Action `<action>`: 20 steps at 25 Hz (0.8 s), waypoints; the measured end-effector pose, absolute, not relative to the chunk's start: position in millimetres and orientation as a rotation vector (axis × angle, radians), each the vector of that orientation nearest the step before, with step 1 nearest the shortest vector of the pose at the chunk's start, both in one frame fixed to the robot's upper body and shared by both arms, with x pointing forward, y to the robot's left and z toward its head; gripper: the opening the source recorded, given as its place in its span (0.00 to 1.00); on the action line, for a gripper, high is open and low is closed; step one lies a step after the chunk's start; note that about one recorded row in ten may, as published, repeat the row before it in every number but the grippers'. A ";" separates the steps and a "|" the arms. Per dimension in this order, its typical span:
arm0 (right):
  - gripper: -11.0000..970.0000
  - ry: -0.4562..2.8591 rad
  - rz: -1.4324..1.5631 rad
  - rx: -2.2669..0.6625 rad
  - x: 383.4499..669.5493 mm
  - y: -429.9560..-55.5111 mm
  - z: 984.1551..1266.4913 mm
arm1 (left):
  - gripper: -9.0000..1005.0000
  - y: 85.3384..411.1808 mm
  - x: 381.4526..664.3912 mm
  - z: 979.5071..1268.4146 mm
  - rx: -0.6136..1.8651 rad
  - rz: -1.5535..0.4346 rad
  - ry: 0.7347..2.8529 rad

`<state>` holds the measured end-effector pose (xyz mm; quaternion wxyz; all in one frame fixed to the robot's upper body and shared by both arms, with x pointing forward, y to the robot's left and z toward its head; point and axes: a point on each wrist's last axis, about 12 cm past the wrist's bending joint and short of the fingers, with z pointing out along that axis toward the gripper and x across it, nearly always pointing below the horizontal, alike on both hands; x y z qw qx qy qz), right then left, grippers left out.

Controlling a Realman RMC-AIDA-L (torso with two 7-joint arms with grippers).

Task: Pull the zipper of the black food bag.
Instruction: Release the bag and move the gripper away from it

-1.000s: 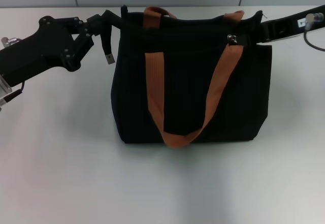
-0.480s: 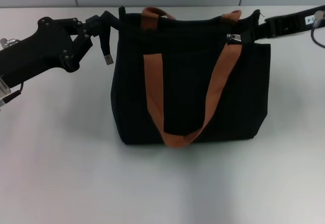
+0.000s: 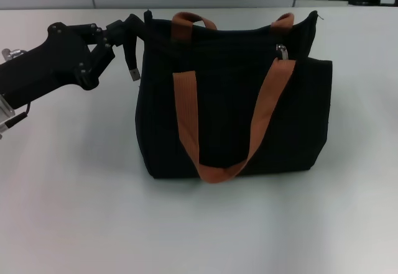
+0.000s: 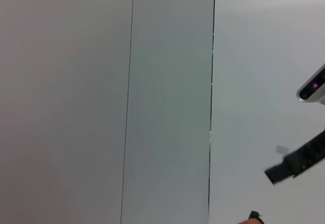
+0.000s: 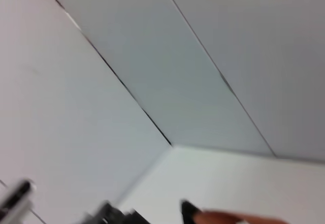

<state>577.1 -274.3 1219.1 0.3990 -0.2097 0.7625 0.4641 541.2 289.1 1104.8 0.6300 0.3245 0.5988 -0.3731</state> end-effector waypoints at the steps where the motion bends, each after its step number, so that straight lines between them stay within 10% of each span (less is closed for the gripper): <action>1: 0.34 1.851 1.206 -0.544 574.1 -279.2 1214.1 | 0.04 288.5 541.1 1104.4 0.744 -0.857 1.372; 8: 0.64 1.594 1.306 -0.615 557.4 -296.7 1184.6 | 0.04 287.2 540.4 1102.7 0.736 -0.872 1.385; 20: 0.85 1.443 1.186 -1.036 501.2 -290.1 1110.5 | 0.04 300.3 537.2 1095.8 0.703 -0.879 1.489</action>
